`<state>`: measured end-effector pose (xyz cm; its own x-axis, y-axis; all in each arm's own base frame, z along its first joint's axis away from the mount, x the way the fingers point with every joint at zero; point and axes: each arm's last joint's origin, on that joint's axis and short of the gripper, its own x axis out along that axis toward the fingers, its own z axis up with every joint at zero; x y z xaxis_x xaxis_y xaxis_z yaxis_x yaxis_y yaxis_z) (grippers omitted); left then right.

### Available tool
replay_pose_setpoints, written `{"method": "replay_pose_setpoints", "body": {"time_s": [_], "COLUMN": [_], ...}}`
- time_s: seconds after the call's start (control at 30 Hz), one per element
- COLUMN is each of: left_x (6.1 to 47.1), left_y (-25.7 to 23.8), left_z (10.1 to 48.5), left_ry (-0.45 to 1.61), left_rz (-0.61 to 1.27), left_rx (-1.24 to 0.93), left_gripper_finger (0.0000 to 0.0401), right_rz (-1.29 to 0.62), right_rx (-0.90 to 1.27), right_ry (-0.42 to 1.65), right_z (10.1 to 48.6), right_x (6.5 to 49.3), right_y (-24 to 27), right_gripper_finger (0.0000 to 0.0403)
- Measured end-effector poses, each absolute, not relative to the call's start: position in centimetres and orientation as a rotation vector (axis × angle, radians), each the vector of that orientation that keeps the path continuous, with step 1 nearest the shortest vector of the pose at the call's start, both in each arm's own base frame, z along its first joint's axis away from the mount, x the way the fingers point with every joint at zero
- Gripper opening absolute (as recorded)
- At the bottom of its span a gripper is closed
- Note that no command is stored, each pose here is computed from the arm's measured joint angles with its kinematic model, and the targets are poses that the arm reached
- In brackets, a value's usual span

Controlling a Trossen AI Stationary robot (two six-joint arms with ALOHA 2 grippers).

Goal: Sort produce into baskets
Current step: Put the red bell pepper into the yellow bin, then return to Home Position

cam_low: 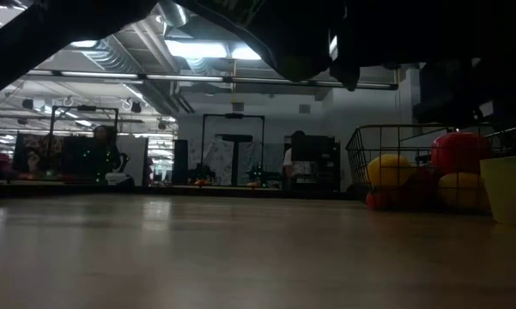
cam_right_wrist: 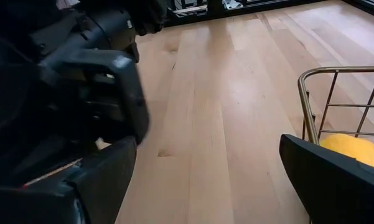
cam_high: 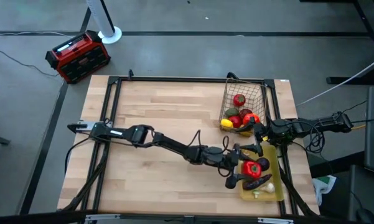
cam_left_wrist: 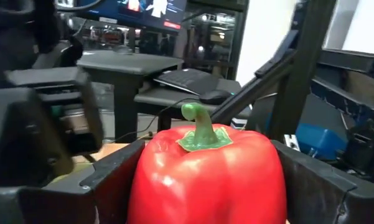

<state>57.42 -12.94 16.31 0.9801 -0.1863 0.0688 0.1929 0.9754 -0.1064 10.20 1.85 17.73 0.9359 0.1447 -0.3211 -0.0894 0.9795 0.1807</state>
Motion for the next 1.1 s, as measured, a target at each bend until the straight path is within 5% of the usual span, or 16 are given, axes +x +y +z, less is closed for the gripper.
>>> {"method": "replay_pose_setpoints", "body": {"time_s": [0.27, 0.5, 0.77, 0.93, 1.1], "left_x": [57.4, 57.5, 57.4, 57.0, 55.9], "left_y": [-12.9, -12.4, -12.4, -11.6, -11.3], "left_z": [16.3, 16.2, 17.1, 20.7, 25.8], "left_ry": [-0.055, -0.050, -0.110, -0.205, -0.243], "left_rz": [-0.191, -0.183, -0.188, -0.173, -0.138], "left_rx": [-0.135, -0.132, -0.065, -0.014, 0.263], "left_gripper_finger": [0.0322, 0.0393, 0.0386, 0.0386, 0.0386], "right_rz": [0.120, 0.120, 0.120, 0.121, 0.120], "right_rx": [0.165, 0.165, 0.165, 0.165, 0.165], "right_ry": [0.340, 0.340, 0.340, 0.339, 0.339], "right_z": [17.7, 17.7, 17.7, 17.7, 17.7], "right_x": [10.2, 10.2, 10.2, 10.2, 10.2], "right_y": [1.9, 1.9, 1.9, 1.9, 1.9], "right_gripper_finger": [0.0390, 0.0390, 0.0390, 0.0390, 0.0390]}}
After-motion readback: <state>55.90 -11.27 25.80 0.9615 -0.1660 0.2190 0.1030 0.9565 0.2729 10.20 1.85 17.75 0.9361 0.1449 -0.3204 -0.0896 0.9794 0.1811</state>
